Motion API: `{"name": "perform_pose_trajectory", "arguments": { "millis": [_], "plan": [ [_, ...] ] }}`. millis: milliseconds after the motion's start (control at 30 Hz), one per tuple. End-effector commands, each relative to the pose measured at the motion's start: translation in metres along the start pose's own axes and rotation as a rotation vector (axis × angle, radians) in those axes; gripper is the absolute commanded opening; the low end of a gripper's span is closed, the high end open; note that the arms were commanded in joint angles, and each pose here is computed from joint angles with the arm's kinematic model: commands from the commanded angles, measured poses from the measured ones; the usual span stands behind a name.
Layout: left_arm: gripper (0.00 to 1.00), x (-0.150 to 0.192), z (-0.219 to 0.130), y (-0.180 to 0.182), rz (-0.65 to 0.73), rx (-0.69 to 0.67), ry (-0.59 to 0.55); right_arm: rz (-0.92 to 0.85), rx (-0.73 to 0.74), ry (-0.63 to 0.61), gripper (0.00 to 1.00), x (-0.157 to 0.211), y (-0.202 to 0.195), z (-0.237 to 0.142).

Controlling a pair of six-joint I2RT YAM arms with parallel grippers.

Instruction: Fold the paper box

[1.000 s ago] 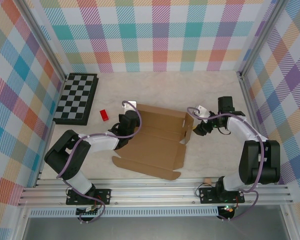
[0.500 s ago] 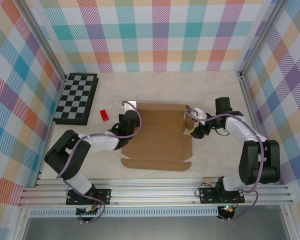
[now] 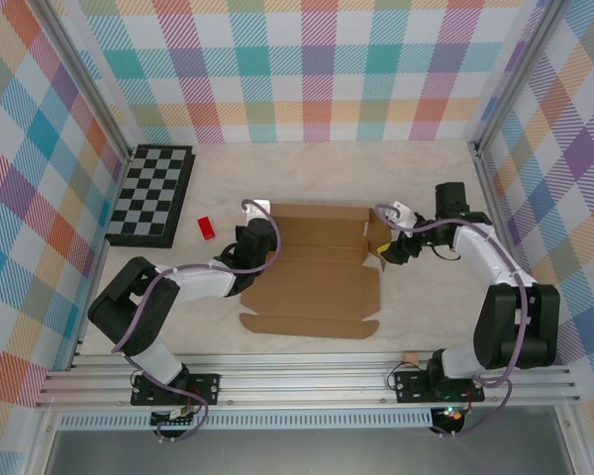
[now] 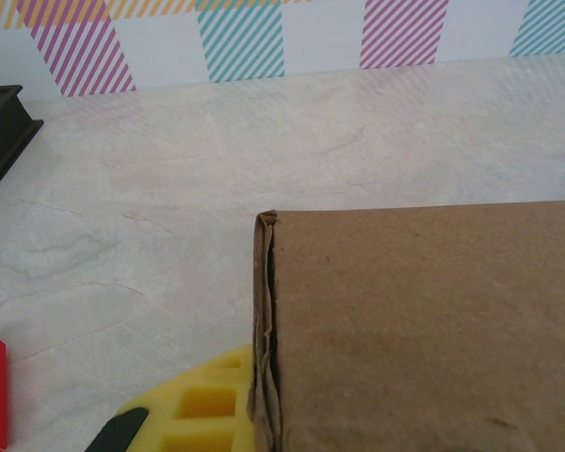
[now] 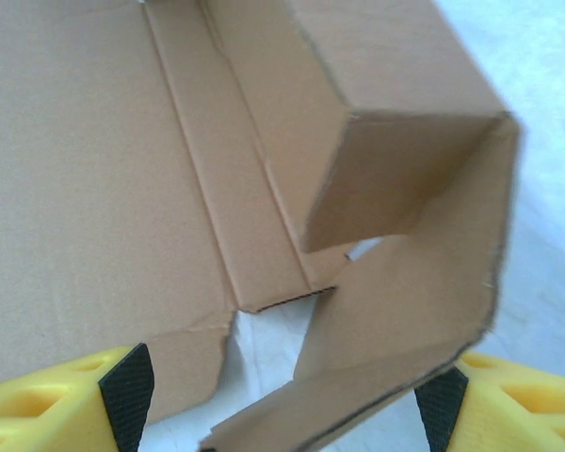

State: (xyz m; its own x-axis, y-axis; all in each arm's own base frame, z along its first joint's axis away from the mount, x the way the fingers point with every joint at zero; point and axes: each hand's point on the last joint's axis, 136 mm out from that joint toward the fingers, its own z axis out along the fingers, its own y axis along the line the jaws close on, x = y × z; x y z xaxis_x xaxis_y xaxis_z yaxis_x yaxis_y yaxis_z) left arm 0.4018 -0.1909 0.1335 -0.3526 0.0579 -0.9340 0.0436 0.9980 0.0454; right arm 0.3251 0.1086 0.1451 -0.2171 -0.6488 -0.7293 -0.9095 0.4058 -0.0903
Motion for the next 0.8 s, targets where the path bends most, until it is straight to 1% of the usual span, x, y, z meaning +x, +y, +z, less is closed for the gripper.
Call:
{"name": "perform_pose_trajectory", "arguments": {
  "millis": [0,67,167,200,267,333,433,533,667,767],
  "plan": [
    [0.00,0.014,0.000,-0.006,0.059,0.020,0.052,-0.027,0.107,-0.036,0.75,-0.009,-0.025,-0.028],
    [0.00,0.013,0.000,-0.006,0.062,0.019,0.053,-0.026,0.184,-0.027,0.75,-0.003,-0.046,-0.041],
    [0.00,0.011,0.000,-0.007,0.062,0.022,0.053,0.010,0.303,0.031,0.75,0.019,-0.082,-0.059],
    [0.00,0.010,-0.001,-0.007,0.061,0.021,0.050,0.027,0.332,0.029,0.75,0.025,-0.091,-0.065],
    [0.00,0.008,-0.001,-0.007,0.058,0.022,0.046,0.053,0.367,0.041,0.75,0.034,-0.104,-0.073],
    [0.00,0.007,0.000,-0.008,0.056,0.023,0.044,0.057,0.388,0.089,0.75,0.047,-0.113,-0.070],
    [0.00,0.008,0.000,-0.008,0.054,0.022,0.047,0.071,0.356,0.131,0.75,0.065,-0.109,-0.058],
    [0.00,0.010,0.001,-0.008,0.049,0.023,0.048,0.065,0.278,0.127,0.75,0.075,-0.091,-0.043],
    [0.00,0.010,0.002,-0.009,0.043,0.024,0.047,0.026,0.204,0.127,0.76,0.077,-0.071,-0.017],
    [0.00,0.009,0.002,-0.010,0.040,0.028,0.047,-0.017,0.132,0.147,0.75,0.069,-0.058,0.006]
  ]
}}
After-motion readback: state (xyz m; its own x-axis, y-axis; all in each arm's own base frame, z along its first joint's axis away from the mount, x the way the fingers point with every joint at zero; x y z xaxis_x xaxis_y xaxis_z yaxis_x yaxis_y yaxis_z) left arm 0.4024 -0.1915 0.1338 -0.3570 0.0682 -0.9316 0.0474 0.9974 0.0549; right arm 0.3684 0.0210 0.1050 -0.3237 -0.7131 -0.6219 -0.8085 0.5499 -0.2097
